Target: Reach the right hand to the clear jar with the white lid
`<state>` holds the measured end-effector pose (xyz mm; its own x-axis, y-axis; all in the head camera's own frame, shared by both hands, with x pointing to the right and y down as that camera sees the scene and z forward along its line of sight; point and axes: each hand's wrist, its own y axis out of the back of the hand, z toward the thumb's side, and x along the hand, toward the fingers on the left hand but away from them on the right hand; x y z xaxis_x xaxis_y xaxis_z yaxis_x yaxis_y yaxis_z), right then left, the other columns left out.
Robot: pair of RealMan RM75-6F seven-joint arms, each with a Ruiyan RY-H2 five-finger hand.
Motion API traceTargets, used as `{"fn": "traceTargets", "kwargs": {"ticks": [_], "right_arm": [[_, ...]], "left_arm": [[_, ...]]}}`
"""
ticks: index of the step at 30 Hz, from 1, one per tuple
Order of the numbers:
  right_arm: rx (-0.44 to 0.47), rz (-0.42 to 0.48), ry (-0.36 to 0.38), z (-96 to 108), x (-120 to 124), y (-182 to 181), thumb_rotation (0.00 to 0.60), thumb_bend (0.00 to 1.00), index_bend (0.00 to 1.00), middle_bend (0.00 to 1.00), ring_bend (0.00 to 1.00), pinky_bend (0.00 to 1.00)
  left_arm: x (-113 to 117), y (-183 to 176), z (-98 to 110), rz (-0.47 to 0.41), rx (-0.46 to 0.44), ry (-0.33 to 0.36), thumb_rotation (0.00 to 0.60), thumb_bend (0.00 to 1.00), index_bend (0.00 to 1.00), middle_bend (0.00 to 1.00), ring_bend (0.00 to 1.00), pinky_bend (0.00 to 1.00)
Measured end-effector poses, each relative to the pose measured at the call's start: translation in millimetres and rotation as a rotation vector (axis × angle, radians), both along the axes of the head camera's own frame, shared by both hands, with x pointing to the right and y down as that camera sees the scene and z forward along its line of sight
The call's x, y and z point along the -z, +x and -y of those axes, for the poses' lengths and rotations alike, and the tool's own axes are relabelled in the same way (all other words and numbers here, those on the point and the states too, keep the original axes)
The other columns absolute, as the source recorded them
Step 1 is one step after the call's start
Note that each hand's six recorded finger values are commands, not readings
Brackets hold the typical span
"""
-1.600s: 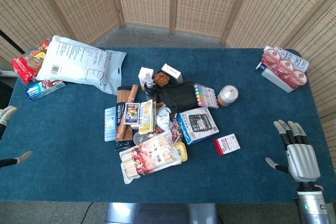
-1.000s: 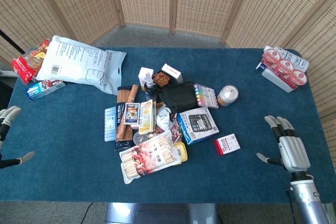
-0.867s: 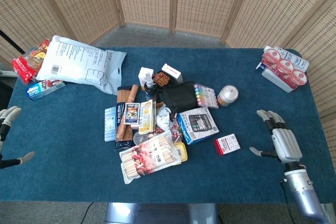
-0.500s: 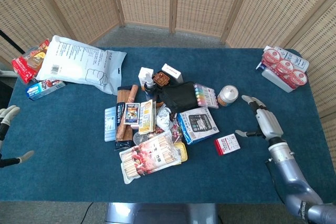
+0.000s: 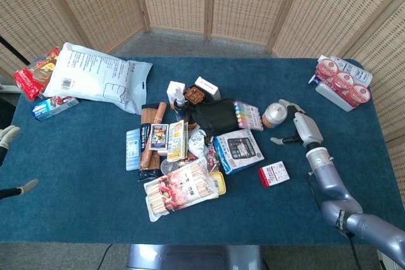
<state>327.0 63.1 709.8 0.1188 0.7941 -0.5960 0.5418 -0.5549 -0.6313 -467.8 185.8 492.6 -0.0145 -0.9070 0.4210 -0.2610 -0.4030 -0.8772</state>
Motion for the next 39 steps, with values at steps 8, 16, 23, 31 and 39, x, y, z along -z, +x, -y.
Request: {"fn": "traceTargets", "kwargs": {"ticks": [8, 16, 23, 31, 39], "right_arm": [[0.013, -0.015, -0.022, 11, -16, -16, 0.6, 0.0, 0.0, 0.0, 0.0, 0.0], [-0.011, -0.027, -0.025, 19, -27, -19, 0.6, 0.0, 0.0, 0.01, 0.05, 0.19], [-0.059, -0.036, 0.015, 19, -35, -12, 0.6, 0.03, 0.44, 0.62, 0.67, 0.78], [-0.061, -0.023, 0.038, 18, -33, -8, 0.6, 0.06, 0.49, 0.67, 0.71, 0.83], [-0.036, -0.006, 0.111, 25, 0, -7, 0.6, 0.06, 0.5, 0.68, 0.72, 0.83]], "left_arm": [[-3, -4, 2, 0.005, 0.012, -0.007, 0.6, 0.04, 0.0, 0.0, 0.0, 0.0], [-4, -7, 3, 0.011, 0.023, -0.007, 0.6, 0.04, 0.0, 0.0, 0.0, 0.0], [-7, -5, 3, 0.015, 0.018, -0.013, 0.6, 0.05, 0.0, 0.0, 0.0, 0.0], [-8, -2, 2, 0.015, 0.013, -0.016, 0.6, 0.04, 0.0, 0.0, 0.0, 0.0], [-12, 3, 2, -0.002, 0.002, -0.028, 0.6, 0.04, 0.0, 0.0, 0.0, 0.0]]}}
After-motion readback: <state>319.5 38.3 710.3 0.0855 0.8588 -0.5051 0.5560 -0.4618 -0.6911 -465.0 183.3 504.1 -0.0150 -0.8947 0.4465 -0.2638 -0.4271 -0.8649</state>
